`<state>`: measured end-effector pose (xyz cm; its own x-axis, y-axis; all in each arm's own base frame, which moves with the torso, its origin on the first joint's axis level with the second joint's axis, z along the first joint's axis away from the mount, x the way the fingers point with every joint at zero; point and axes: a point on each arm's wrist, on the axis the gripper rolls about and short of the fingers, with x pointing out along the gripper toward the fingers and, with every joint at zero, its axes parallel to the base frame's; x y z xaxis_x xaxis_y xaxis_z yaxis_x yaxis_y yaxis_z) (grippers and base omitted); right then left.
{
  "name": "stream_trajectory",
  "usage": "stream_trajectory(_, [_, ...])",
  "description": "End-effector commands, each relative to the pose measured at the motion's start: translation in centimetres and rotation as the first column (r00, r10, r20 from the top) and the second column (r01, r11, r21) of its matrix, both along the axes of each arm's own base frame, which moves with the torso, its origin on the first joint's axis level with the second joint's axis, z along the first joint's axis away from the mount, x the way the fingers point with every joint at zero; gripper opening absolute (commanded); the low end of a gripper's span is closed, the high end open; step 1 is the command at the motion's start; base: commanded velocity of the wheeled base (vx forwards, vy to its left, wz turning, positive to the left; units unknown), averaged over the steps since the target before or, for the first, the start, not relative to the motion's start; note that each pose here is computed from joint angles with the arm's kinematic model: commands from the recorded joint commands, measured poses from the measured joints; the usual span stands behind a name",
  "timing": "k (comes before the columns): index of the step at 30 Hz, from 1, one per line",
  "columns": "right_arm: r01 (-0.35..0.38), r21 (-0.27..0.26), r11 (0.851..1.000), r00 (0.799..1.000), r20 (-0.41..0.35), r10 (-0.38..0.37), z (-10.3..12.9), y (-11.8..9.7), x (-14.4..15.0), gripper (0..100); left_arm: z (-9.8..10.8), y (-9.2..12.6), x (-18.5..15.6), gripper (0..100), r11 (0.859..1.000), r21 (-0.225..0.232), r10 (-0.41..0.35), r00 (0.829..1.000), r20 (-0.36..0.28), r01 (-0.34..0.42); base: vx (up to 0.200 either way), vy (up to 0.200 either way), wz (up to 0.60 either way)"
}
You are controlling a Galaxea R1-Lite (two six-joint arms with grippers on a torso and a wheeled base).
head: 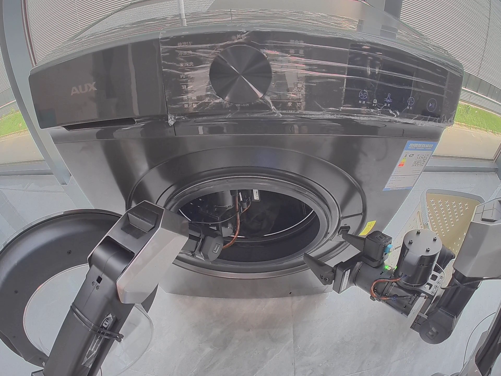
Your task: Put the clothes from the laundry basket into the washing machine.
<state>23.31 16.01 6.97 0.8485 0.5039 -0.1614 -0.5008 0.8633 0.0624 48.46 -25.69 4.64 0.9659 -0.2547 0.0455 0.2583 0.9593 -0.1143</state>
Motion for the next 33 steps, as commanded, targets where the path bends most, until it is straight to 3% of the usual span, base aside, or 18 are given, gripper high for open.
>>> stream_trajectory(1, [0.0,-0.001,1.0,1.0,-0.001,0.0,0.0,0.0,0.0,100,-0.3,-0.2,-0.2,100,1.0,0.003,-0.004,1.0,-0.009,0.004,0.0,0.0,0.0])
stream_trajectory(6, [0.001,-0.001,1.0,1.0,-0.001,-0.001,0.0,0.0,0.0,100,-0.4,-0.4,-0.5,100,1.0,0.007,-0.009,1.0,-0.017,0.009,0.0,0.0,0.0])
stream_trajectory(14, [0.003,0.001,1.0,1.0,-0.002,-0.003,0.0,-0.1,0.1,100,-1.3,-1.0,-4.3,100,0.996,0.071,-0.052,0.992,-0.113,0.06,0.0,0.0,0.0])
stream_trajectory(20, [0.001,-0.002,1.0,1.0,-0.003,-0.001,-0.1,-0.1,0.0,100,-1.8,-1.5,-8.4,100,0.983,0.131,-0.102,0.978,-0.183,0.127,0.0,0.0,0.0])
stream_trajectory(29, [0.005,-0.006,1.0,1.0,-0.009,-0.005,-0.2,-0.2,-0.1,100,-2.2,-1.7,-12.6,100,0.97,0.15,-0.158,0.965,-0.209,0.192,0.0,0.0,0.0])
stream_trajectory(33, [0.006,-0.006,1.0,1.0,-0.011,-0.006,-0.2,-0.3,-0.1,100,-1.3,-1.5,-15.2,100,0.963,0.151,-0.19,0.958,-0.214,0.225,0.0,0.0,0.0])
